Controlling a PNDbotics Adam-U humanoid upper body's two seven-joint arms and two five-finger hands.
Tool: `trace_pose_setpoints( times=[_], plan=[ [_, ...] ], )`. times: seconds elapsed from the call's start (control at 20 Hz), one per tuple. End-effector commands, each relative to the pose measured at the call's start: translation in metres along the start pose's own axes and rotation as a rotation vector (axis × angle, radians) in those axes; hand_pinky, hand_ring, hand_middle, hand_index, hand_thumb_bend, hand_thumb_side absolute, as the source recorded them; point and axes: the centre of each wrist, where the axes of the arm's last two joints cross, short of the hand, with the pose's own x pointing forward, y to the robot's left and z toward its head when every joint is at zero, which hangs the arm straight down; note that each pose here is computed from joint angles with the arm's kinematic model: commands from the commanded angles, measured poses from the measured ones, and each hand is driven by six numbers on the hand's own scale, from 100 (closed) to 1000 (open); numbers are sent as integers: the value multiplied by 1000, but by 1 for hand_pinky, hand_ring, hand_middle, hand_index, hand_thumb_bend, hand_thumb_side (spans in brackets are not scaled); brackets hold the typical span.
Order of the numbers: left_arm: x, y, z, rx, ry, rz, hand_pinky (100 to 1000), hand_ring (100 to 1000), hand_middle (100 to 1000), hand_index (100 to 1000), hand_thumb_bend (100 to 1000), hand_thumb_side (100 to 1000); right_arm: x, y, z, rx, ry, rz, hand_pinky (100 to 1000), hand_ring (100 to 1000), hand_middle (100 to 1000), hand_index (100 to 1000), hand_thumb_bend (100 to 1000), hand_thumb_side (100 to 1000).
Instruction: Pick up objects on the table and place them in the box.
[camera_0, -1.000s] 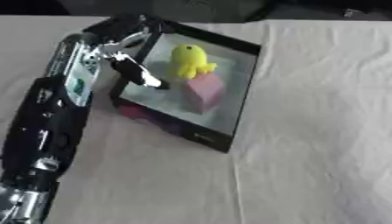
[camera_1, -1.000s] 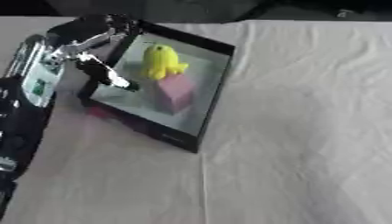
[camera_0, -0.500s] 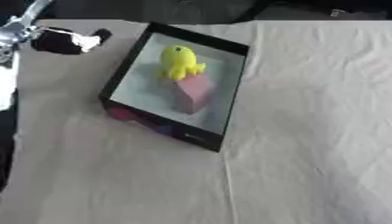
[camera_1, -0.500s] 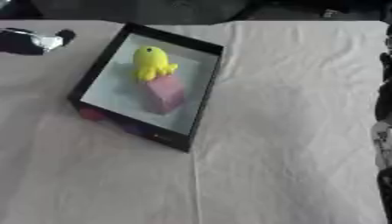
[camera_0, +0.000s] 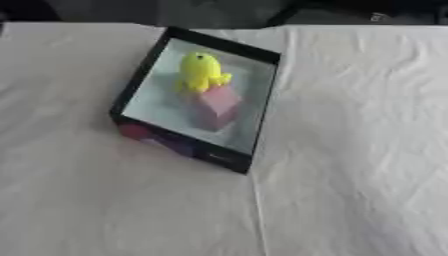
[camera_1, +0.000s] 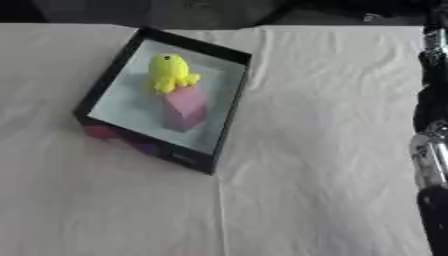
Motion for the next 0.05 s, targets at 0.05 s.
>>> trace_pose_setpoints(
  times=[0.05],
  plan=[
    [-15,26,12,106,74,-4,781,679,719,825,321,464,14,2,-3,29,-51,17,1000,947,965,879,238,413]
  ],
)
